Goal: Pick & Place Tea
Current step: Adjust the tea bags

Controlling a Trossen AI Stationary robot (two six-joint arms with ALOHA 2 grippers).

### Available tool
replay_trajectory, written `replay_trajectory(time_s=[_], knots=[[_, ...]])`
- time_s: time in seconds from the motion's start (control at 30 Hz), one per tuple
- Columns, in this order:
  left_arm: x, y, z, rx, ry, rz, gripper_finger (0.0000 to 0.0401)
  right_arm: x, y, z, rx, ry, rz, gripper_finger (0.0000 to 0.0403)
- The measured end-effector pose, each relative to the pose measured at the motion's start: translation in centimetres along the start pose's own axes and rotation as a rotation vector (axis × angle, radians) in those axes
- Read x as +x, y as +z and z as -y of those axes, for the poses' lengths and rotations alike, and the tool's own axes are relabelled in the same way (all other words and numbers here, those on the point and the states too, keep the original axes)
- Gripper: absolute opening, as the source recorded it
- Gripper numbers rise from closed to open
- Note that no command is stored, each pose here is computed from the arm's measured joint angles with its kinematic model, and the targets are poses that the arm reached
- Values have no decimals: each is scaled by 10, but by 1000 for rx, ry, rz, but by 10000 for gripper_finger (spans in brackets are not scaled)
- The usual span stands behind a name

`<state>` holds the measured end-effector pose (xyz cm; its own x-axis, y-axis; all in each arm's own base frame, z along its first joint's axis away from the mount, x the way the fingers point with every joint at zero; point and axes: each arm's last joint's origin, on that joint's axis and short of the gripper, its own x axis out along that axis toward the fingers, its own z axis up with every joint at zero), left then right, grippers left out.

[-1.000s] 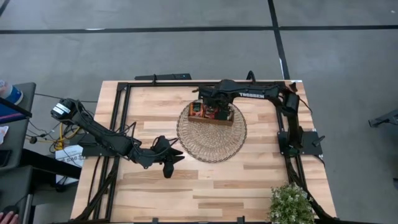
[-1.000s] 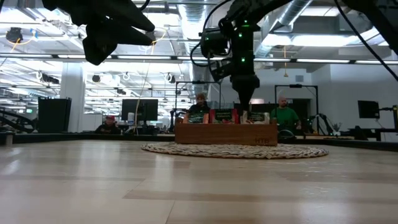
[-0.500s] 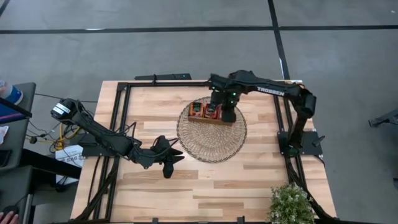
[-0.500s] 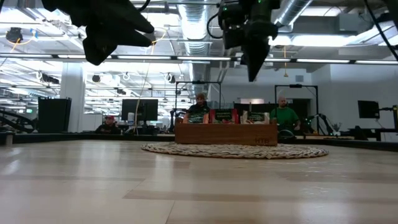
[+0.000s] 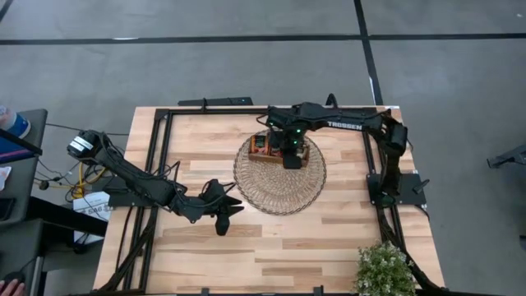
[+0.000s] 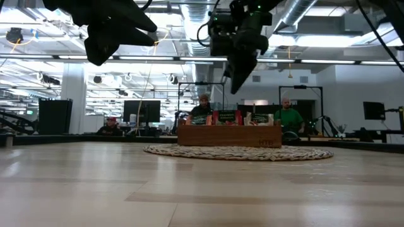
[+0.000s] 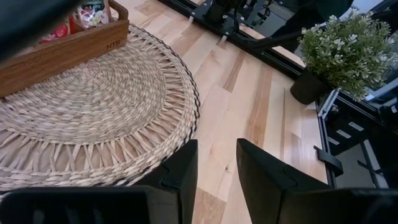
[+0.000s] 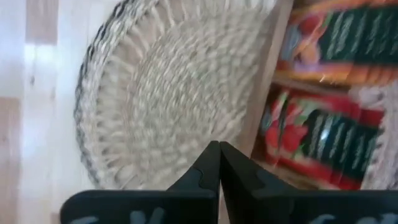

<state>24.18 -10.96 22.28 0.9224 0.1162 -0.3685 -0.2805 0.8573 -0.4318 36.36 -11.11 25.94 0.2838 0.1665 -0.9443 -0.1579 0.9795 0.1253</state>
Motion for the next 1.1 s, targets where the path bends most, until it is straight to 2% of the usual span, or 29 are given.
replay_trajectory(time_s=[0.17,0.47,0.53,0.7,0.9,1.1], knots=[[0,0,0,8,0,0,101,6,7,4,-13,1,51,0],[0,0,0,5,-2,3,101,57,8,16,-4,15,-66,0],[0,0,0,3,-4,5,101,56,7,19,4,8,-66,0],[0,0,0,4,-4,5,101,51,4,29,26,-107,-91,0],[0,0,0,4,-4,5,101,49,-2,43,94,-132,-95,0],[0,0,0,4,-4,5,101,48,-3,49,112,-189,-96,0]])
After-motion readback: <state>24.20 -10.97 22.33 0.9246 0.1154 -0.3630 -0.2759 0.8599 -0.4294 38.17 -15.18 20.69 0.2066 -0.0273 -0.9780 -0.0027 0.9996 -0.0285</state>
